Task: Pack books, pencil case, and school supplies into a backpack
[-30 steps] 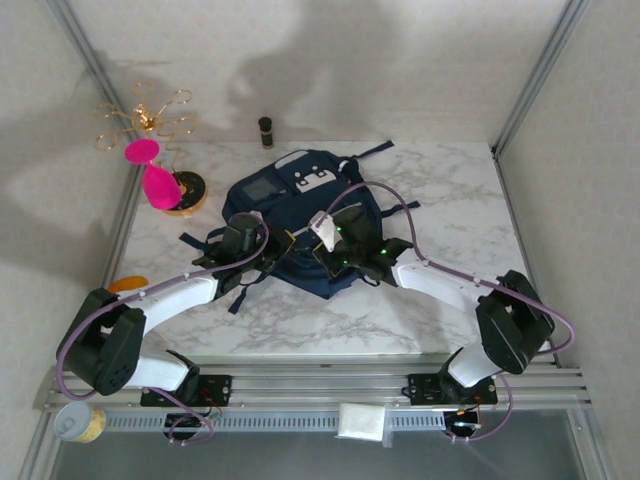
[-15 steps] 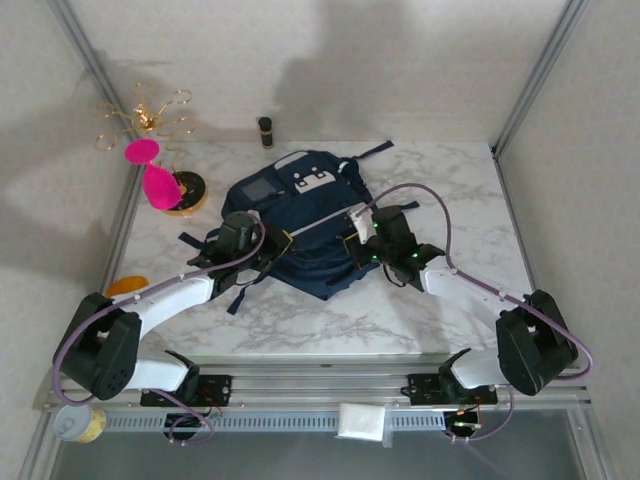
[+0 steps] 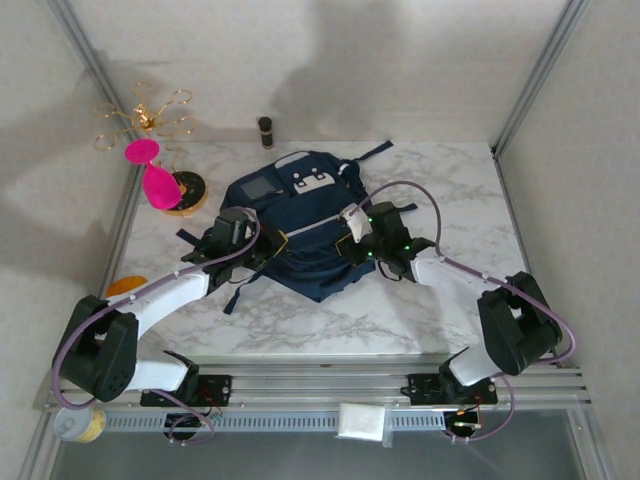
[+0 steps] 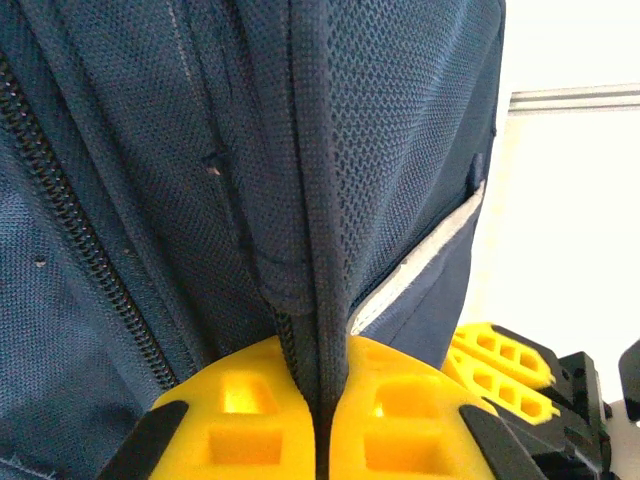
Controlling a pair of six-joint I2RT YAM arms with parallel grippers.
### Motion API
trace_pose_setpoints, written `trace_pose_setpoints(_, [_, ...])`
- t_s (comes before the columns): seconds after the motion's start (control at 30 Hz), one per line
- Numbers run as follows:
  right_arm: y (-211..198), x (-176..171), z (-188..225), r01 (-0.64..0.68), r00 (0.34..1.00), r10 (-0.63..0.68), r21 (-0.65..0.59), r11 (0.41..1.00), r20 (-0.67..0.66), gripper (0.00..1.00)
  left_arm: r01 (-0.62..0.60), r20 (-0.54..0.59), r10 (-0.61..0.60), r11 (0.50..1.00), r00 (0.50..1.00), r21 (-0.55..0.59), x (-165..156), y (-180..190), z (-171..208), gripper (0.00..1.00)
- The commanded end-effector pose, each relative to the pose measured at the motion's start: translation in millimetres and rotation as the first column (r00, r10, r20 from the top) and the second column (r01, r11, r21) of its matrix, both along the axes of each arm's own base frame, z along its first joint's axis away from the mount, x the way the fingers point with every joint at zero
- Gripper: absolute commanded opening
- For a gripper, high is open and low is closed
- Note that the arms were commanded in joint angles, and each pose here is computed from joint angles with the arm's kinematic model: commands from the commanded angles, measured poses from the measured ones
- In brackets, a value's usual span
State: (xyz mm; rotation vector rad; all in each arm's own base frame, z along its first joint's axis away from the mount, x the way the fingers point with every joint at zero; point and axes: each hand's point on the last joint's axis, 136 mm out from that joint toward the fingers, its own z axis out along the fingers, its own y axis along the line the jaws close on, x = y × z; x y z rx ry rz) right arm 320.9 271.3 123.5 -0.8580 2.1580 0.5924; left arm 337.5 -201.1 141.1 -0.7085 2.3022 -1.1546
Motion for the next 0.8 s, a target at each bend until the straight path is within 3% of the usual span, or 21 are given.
trace_pose_setpoints(0.0, [11, 5, -4, -0.029, 1.0, 0.029, -0.004, 1.0, -0.007, 0.2, -0.009, 0.136, 0.014, 0.999, 0.991, -0.035, 19, 0, 44, 0.0])
trace_pose_setpoints(0.17, [14, 2, -14, -0.042, 0.998, 0.042, 0.009, 0.999, -0.041, 0.31, -0.013, 0.133, 0.017, 0.999, 0.991, -0.034, 20, 0, 43, 0.0])
trace_pose_setpoints(0.33, [10, 6, -14, -0.006, 1.0, 0.006, -0.003, 1.0, -0.031, 0.19, -0.015, 0.127, 0.019, 0.999, 0.992, -0.028, 20, 1, 39, 0.0])
trace_pose_setpoints(0.5, [-14, 18, 0, 0.135, 0.991, -0.133, -0.051, 0.99, 0.033, 0.0, -0.005, 0.146, 0.001, 1.0, 0.989, 0.027, 19, 5, 40, 0.0])
trace_pose_setpoints(0.77, [-53, 0, -8, 0.332, 0.943, -0.328, -0.109, 0.937, 0.053, 0.0, 0.072, 0.168, -0.092, 0.99, 0.982, 0.118, 15, 2, 34, 0.0])
